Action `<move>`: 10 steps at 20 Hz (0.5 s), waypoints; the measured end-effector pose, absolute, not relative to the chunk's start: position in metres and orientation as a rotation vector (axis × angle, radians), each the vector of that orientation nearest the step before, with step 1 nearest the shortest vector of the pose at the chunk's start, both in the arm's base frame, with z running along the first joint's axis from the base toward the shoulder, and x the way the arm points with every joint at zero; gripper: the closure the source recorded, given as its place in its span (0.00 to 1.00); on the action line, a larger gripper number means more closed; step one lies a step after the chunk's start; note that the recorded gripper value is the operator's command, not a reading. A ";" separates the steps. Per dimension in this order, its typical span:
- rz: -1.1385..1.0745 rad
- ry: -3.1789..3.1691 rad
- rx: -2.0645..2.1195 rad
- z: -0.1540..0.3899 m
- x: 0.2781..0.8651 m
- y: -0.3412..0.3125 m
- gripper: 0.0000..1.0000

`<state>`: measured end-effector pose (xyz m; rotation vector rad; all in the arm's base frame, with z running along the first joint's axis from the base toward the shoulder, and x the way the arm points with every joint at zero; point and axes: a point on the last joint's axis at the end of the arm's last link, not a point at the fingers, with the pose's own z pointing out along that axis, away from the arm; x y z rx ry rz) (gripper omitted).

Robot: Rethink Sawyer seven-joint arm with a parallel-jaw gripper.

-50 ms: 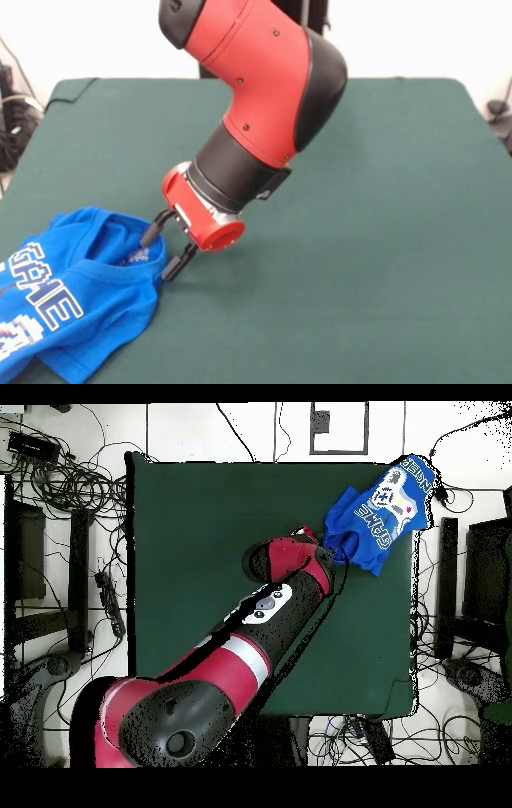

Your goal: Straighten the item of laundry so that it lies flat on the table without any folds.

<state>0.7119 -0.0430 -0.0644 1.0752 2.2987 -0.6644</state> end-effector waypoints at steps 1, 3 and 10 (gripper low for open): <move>-0.663 2.298 1.072 -0.066 0.711 -0.043 0.00; -0.662 2.297 1.068 -0.069 0.710 -0.046 0.00; -0.673 2.282 1.091 -0.064 0.703 -0.061 0.00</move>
